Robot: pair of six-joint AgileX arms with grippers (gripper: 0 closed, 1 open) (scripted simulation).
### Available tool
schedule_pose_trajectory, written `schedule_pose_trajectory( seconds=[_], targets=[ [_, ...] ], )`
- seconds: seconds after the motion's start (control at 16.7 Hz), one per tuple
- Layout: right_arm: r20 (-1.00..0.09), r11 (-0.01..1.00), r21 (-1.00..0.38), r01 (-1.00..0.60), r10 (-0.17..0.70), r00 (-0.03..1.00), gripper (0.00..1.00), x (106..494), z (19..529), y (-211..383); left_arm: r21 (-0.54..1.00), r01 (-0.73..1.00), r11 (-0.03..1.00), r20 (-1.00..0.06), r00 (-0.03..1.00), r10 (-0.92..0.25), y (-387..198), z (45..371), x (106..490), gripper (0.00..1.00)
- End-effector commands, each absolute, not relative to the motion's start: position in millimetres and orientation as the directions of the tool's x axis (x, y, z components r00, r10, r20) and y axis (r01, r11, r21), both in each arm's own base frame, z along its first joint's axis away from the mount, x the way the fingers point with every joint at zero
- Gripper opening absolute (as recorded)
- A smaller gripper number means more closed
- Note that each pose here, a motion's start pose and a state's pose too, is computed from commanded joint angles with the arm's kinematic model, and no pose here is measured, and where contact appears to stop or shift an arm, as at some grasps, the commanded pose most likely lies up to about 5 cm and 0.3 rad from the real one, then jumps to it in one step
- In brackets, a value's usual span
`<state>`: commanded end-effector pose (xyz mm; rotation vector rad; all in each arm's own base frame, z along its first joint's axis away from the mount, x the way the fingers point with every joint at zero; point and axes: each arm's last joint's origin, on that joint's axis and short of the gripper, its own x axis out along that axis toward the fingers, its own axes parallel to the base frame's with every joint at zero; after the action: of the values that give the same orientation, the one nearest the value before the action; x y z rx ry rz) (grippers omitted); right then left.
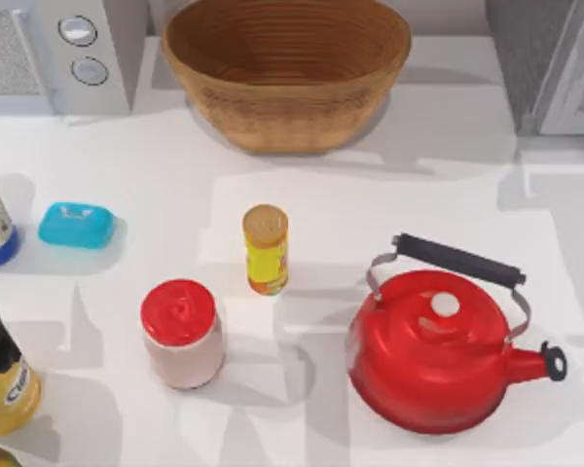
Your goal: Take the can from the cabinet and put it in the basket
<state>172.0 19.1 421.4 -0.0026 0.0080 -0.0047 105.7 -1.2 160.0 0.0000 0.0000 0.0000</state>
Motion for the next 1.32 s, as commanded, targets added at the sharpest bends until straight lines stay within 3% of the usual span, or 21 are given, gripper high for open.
schedule_pose_trajectory(
  seconds=[0.48,1.02,1.32],
  targets=[
    [-0.002,1.0,-0.001,0.001,-0.001,1.0,1.0,247,503,44,0.0,0.0,1.0,0.0,1.0,0.0,-1,160,106,1.0],
    [0.003,1.0,0.001,0.003,-0.003,1.0,1.0,256,510,47,0.0,0.0,1.0,0.0,1.0,0.0,-1,160,106,1.0],
    [0.005,1.0,-0.001,0.008,-0.008,1.0,1.0,292,511,73,0.0,0.0,1.0,0.0,1.0,0.0,-1,160,106,1.0]
  ],
)
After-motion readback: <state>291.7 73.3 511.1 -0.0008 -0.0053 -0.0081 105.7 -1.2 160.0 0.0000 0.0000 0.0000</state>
